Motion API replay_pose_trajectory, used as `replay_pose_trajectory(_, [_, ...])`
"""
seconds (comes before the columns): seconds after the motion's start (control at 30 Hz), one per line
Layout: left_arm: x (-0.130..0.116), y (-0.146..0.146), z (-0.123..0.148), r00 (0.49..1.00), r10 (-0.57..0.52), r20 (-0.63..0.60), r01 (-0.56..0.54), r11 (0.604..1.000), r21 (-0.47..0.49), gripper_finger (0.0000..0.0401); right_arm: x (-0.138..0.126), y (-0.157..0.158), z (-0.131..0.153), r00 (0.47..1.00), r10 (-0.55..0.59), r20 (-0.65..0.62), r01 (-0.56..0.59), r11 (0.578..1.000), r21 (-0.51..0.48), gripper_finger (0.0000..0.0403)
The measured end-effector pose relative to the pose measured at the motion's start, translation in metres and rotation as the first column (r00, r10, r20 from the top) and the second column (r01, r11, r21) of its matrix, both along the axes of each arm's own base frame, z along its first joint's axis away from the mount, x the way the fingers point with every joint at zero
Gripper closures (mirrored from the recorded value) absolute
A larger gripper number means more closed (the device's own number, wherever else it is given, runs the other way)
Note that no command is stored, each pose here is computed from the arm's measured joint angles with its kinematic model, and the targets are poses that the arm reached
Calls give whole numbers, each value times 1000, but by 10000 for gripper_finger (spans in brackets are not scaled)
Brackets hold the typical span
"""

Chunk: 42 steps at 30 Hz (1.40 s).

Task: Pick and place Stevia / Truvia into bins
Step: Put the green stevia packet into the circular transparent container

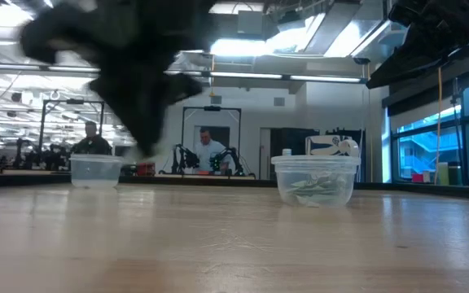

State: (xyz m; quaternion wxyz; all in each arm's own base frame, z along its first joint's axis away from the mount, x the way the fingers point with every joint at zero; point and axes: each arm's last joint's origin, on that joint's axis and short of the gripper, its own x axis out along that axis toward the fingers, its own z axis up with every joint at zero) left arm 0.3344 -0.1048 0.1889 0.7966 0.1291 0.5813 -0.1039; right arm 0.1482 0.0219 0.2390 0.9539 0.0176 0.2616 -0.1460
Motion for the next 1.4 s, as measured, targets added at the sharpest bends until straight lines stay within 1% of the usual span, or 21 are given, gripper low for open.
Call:
replay_pose_trajectory(0.1, [17,13,17,994,-36,104,29,997,71,363,0,0,0,1000,6,-4,-6,1000,-11,211])
replay_pose_trajectory(0.17, [29,22,27,979,-45,200,27,995,94,363,0,0,0,1000,12,-7,-12,1000,-19,211])
replay_pose_trajectory(0.33, [54,45,47,910,-53,410,25,997,73,359,0,0,0,1000,14,-10,-14,1000,-22,211])
replay_pose_trajectory(0.43, [61,59,52,877,-63,475,30,997,77,351,-1,0,-1,1000,14,-21,-14,1000,-25,211])
replay_pose_trajectory(0.53, [71,70,53,841,-40,539,2,998,70,345,-1,0,-2,999,13,-34,-14,1000,-26,211])
replay_pose_trajectory(0.63, [82,77,41,823,-49,566,32,999,41,343,-1,0,-2,999,13,-34,-14,1000,-26,211])
replay_pose_trajectory(0.73, [89,81,25,836,-51,547,45,999,25,343,-1,0,-2,999,11,-33,-11,1000,-23,211])
replay_pose_trajectory(0.8, [90,81,14,857,-29,514,30,1000,6,343,-2,0,-2,999,11,-35,-11,1000,-22,211])
replay_pose_trajectory(0.87, [92,83,8,865,3,502,8,1000,-20,343,-2,0,-3,999,8,-39,-9,1000,-18,211])
replay_pose_trajectory(1.0, [95,86,-1,867,107,486,-57,991,-118,343,-2,0,-3,999,8,-37,-8,1000,-17,211])
replay_pose_trajectory(1.07, [96,87,-3,867,140,478,-81,987,-142,342,-2,0,-3,999,7,-38,-8,1000,-17,211])
replay_pose_trajectory(1.4, [97,87,-8,873,143,467,-76,984,-160,342,-2,0,-3,999,1,-34,-1,1000,-6,211])
